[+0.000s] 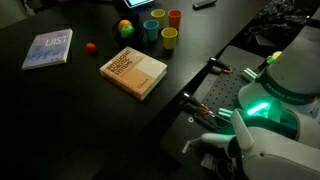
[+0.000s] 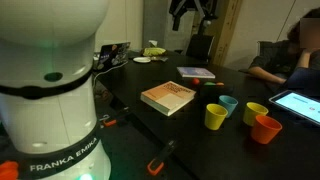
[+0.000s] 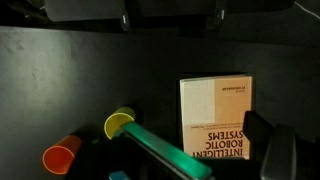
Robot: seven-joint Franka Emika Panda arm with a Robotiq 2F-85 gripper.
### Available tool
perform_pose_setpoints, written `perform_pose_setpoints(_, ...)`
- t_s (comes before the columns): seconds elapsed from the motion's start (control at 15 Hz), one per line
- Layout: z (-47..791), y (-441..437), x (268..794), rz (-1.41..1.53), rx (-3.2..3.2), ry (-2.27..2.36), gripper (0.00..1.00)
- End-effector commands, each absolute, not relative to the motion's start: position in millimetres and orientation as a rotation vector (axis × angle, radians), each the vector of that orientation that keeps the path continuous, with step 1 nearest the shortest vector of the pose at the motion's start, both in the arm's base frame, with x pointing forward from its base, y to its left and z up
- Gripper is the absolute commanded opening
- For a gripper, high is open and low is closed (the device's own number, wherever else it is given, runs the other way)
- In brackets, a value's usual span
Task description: Open the white and orange book then flip some pages.
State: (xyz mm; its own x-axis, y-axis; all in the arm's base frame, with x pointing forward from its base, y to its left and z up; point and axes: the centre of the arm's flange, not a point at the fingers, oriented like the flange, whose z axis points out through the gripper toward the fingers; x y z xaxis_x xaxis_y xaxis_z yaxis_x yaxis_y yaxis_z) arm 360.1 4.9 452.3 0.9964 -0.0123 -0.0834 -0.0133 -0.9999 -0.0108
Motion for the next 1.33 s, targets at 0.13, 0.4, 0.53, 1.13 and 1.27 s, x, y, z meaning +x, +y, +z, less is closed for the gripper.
perform_pose_setpoints(0.13, 454, 5, 361, 0.123, -3.128, 0.02, 1.0)
perform_pose_setpoints(0.4, 454, 5, 361, 0.123, -3.128, 0.02, 1.0)
perform_pose_setpoints(0.53, 454, 5, 361, 0.123, -3.128, 0.02, 1.0)
perform_pose_setpoints(1.13, 410, 10, 380, 0.028, -3.063, 0.028, 1.0)
perform_pose_setpoints(1.27, 379, 12, 390, -0.013, -3.045, 0.048, 1.0)
